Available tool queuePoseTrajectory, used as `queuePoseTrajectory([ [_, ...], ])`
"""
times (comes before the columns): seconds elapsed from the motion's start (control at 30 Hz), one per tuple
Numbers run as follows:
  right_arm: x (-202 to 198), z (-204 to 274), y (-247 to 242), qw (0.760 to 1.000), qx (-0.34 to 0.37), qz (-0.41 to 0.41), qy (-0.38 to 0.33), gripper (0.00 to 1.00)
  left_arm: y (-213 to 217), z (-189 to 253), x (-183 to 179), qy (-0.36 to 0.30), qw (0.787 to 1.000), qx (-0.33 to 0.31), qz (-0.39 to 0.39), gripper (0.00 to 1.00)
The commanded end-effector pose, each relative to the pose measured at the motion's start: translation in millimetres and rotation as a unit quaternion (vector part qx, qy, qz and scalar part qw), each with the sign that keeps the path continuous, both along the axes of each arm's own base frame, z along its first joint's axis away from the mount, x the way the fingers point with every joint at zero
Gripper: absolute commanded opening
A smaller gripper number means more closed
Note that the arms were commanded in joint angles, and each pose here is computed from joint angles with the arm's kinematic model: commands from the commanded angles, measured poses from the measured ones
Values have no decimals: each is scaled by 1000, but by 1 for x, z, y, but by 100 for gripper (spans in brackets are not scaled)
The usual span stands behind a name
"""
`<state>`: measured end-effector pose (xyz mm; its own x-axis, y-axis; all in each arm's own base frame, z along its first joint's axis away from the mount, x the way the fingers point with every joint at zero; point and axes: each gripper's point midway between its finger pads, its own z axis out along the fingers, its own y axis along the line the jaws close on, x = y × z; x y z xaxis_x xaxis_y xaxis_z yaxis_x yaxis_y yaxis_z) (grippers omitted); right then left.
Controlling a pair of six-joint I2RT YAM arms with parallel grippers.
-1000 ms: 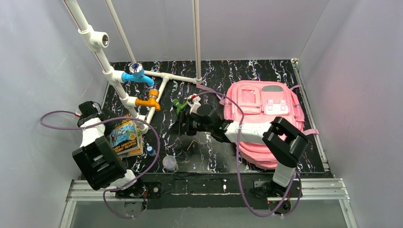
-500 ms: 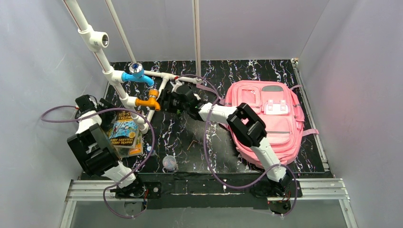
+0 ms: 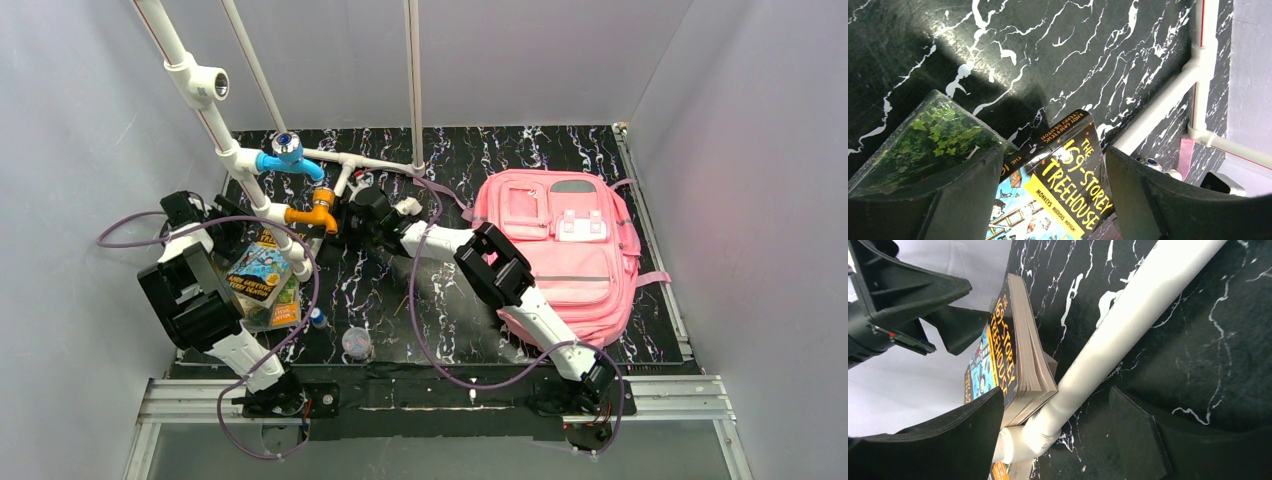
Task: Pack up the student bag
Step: Pick up the book from the center of the board.
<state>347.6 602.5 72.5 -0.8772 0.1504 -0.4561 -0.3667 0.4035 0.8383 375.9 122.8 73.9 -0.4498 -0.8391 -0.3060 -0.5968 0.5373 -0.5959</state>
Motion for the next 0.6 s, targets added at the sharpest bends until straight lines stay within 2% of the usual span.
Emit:
queuePoseTrajectory([
  [0.0,-11,18,12,999,-2,0,-35,83,-43,-45,-38,89,992,-80,-23,74],
  [0.17,-10,37,7,999,13,-28,-31,83,-46,-47,-38,89,992,-82,-25,75],
  [0.33,-17,32,16,1000,25,-16,-4,70,-46,-47,-37,88,992,-82,-26,75],
  [0.43,-20,34,17,999,28,-15,-1,53,-46,-46,-36,87,993,-80,-27,75],
  [0.5,-22,37,17,999,38,-14,3,52,-46,-46,-36,87,993,-81,-27,75],
  [0.57,-23,40,16,999,42,-16,8,56,-47,-47,-36,88,992,-82,-28,75],
])
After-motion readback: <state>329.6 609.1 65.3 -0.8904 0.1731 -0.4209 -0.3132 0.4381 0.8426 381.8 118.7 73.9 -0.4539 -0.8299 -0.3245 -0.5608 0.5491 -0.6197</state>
